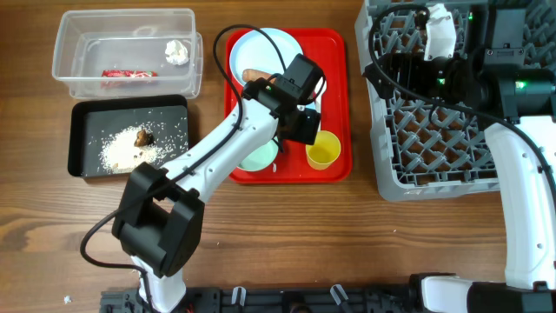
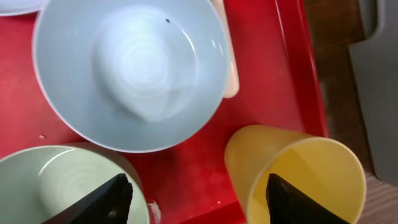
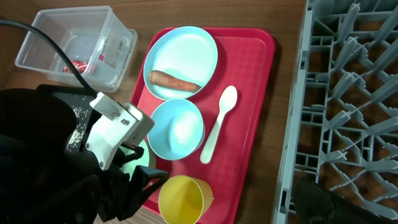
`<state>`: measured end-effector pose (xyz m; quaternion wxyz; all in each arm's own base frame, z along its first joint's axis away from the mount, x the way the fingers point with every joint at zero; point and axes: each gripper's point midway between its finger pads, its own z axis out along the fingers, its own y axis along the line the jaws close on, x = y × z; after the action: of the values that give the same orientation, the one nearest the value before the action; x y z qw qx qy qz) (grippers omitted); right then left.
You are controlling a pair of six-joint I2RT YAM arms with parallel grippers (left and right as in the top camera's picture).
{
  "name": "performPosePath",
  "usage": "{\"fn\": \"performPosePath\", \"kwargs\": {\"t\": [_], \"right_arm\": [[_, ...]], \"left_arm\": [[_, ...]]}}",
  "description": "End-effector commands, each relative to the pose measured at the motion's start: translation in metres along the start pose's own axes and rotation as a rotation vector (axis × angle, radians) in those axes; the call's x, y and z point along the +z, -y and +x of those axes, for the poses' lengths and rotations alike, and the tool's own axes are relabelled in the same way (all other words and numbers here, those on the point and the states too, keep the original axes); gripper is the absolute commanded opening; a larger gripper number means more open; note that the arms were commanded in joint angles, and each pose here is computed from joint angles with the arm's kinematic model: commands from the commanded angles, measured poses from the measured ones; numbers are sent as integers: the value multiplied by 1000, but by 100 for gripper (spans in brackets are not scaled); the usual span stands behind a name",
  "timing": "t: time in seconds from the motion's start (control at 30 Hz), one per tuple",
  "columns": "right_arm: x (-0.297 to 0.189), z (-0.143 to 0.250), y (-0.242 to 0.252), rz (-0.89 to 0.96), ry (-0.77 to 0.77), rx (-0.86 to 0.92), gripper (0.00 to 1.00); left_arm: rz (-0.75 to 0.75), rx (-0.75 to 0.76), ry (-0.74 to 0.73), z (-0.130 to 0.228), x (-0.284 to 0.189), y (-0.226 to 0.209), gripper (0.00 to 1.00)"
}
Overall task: Sort waste into correct bins and load items into the dishwasher rack
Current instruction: 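Set the green bowl back on the red tray, then grasp the yellow cup with the left gripper and lift it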
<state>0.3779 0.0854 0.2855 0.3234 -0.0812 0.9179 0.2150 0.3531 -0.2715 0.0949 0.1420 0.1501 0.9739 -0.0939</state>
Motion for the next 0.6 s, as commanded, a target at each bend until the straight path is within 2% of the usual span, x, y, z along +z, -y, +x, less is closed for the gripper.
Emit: {"fn": "performPosePath", "kwargs": {"t": [0.0,0.27,0.37,0.57], "right_arm": [[-1,-8,-1,3,16,2,100],[-1,-8,-1,3,18,-1,100],[-1,-8,-1,3,18,-1,100],[-1,-8,-1,3,17,-1,100]], "left_arm": [[111,54,-10,1,-3,22,70],[107,92,-82,17,18,29,66],[107,130,-98,23,24,35,62],[102,136,-108,26,28,37,36]]}}
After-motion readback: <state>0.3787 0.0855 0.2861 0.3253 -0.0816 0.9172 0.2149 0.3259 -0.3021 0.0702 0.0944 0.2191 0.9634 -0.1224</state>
